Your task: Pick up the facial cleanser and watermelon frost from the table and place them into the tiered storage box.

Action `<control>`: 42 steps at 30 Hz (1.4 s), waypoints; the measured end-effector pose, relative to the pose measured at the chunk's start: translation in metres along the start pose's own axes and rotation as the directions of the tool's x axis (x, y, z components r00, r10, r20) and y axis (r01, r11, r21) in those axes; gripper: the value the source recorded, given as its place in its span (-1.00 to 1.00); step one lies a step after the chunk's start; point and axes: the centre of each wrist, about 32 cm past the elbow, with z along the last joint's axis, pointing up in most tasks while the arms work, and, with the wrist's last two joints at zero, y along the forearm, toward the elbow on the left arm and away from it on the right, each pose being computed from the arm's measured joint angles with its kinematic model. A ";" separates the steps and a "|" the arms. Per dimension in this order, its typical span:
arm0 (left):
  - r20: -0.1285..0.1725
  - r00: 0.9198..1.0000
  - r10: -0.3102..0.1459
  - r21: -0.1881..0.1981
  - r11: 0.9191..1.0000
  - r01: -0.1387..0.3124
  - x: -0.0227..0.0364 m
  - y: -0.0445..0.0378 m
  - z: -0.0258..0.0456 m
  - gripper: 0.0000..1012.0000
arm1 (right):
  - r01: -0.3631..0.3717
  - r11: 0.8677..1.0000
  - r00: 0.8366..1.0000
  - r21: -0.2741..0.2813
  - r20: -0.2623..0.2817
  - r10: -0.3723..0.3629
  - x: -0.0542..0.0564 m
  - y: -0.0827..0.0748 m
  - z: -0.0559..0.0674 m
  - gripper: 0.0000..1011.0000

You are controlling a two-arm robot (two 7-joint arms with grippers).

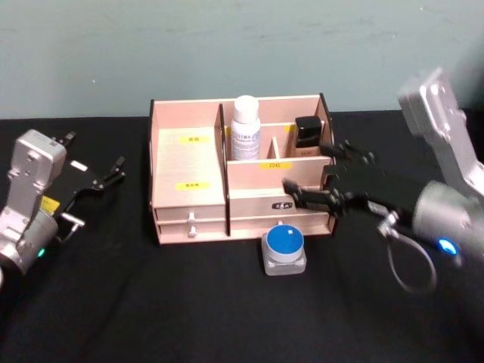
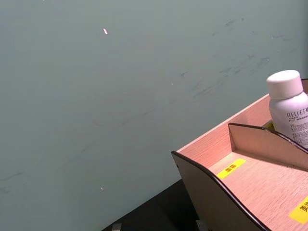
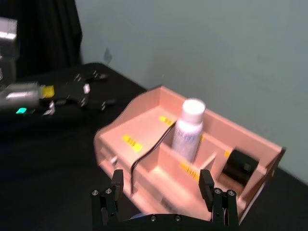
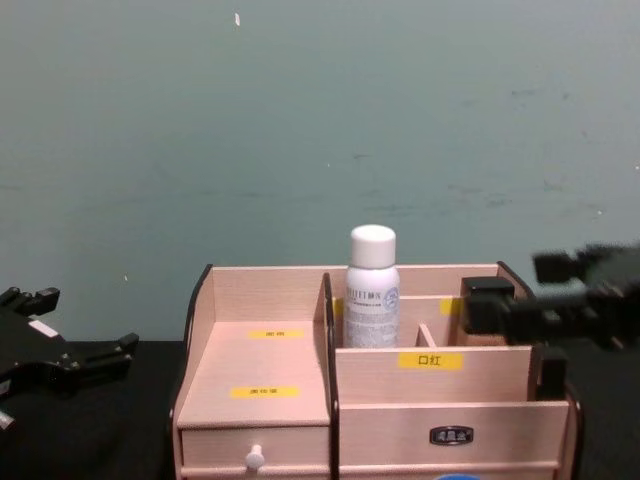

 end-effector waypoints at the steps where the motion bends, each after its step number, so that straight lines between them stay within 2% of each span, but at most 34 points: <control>1: 0.000 1.000 0.000 0.000 1.000 0.000 0.0000 0.0000 -0.0001 0.98 | -0.003 1.000 1.000 -0.015 -0.004 0.003 -0.005 -0.009 -0.004 0.98; 8: 0.000 1.000 0.000 0.000 1.000 0.000 0.0000 0.0000 0.0000 0.98 | -0.021 0.997 0.999 -0.079 -0.031 0.018 -0.024 -0.031 -0.021 0.98; 15: 0.000 1.000 0.000 0.000 1.000 0.000 0.0000 0.0000 0.0000 0.98 | -0.011 0.990 0.998 -0.139 -0.057 0.003 -0.035 -0.036 -0.037 0.98; 18: 0.000 1.000 0.000 0.000 1.000 0.000 0.0000 0.0000 0.0000 0.98 | 0.009 0.984 0.998 -0.177 -0.059 -0.020 -0.039 -0.032 -0.045 0.98; 28: 0.000 1.000 0.000 0.000 1.000 0.000 0.0000 0.0000 0.0000 0.98 | 0.021 0.973 0.998 -0.230 -0.048 -0.033 -0.046 -0.012 -0.058 0.98; 36: 0.000 1.000 0.000 0.000 1.000 0.000 0.0000 0.0000 -0.0001 0.98 | 0.032 0.968 0.999 -0.248 -0.027 -0.040 -0.046 0.002 -0.063 0.98; 42: 0.000 1.000 0.000 0.000 1.000 0.000 0.0000 0.0000 0.0000 0.98 | 0.033 0.969 0.999 -0.243 -0.016 -0.038 -0.047 0.009 -0.062 0.98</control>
